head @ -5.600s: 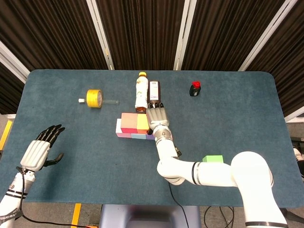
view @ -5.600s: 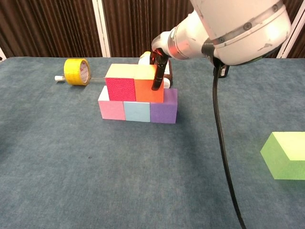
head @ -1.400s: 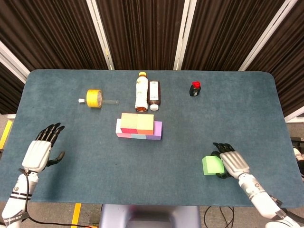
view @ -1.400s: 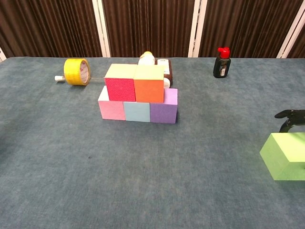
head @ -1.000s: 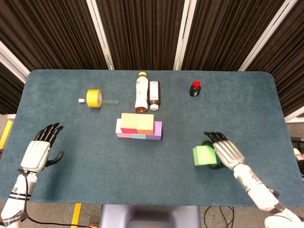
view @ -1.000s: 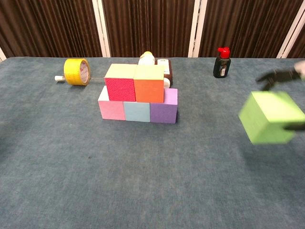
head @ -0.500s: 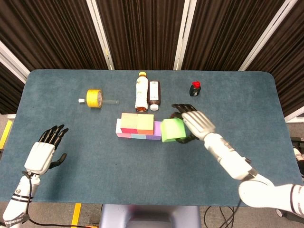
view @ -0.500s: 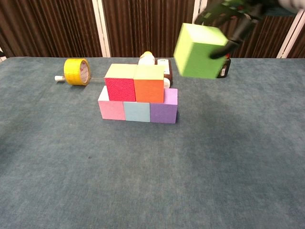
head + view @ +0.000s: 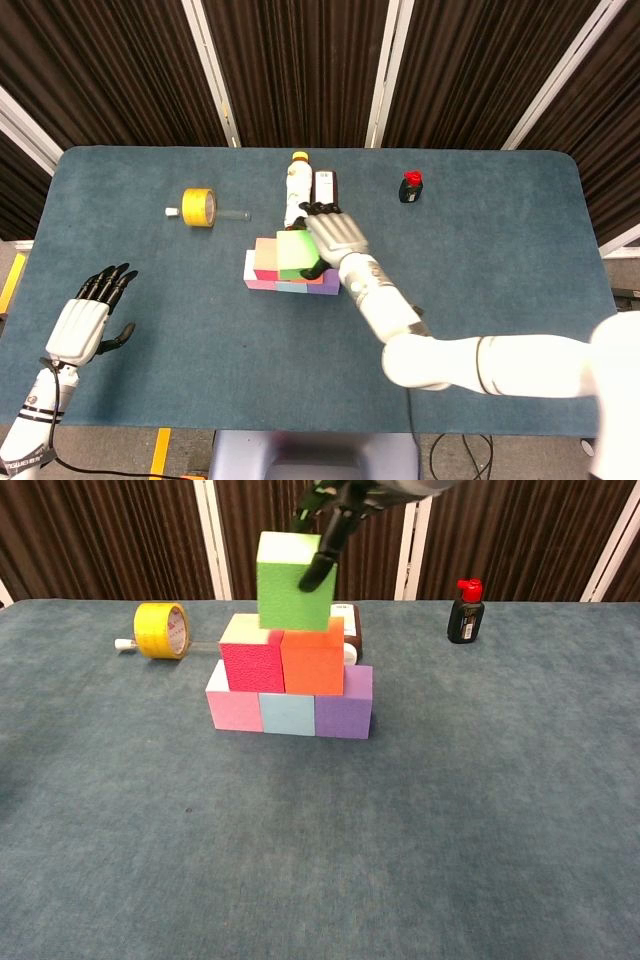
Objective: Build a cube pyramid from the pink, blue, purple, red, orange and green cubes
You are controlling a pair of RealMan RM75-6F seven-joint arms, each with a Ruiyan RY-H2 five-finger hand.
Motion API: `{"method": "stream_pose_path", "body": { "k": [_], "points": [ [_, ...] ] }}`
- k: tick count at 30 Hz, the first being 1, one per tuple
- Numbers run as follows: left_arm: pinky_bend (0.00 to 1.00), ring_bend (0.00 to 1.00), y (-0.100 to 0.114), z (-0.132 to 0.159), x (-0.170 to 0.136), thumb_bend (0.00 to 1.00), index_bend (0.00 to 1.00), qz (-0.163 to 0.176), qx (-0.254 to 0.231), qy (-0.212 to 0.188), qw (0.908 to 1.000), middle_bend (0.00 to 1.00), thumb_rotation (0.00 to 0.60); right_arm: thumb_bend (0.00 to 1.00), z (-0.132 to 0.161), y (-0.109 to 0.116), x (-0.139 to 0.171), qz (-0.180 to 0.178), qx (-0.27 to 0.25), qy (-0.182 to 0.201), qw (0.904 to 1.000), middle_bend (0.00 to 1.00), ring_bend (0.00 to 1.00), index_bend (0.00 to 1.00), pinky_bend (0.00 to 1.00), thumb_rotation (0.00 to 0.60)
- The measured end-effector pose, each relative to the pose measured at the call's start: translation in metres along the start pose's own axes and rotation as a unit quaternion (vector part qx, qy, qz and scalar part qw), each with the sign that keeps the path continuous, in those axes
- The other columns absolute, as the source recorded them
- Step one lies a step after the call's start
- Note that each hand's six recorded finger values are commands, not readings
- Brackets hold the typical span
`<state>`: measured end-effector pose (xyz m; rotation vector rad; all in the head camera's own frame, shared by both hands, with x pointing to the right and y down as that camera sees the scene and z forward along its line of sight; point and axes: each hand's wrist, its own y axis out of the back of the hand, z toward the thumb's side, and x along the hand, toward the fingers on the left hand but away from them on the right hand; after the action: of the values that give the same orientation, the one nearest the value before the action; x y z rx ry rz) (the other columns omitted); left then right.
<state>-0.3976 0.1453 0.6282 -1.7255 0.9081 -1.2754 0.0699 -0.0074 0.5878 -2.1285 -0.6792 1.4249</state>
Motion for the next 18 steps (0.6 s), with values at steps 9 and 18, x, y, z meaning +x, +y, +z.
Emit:
{"method": "stream_pose_path", "body": {
  "k": [9,18],
  "points": [
    [0.13,0.0,-0.006,-0.009,-0.004,0.35,0.09,-0.002,-0.018,0.01,0.9998,0.02,0.6,0.32,0.015,-0.002,-0.023,-0.007,0.021,-0.036,0.9991,0.16,0.01,0.49,0.14,0.6],
    [0.13,0.0,-0.007,-0.011,-0.004,0.35,0.09,-0.002,-0.023,0.014,0.9996,0.01,0.6,0.32,0.015,-0.006,-0.027,-0.004,0.021,-0.045,0.9987,0.16,0.01,0.48,0.14,0.6]
  ]
}}
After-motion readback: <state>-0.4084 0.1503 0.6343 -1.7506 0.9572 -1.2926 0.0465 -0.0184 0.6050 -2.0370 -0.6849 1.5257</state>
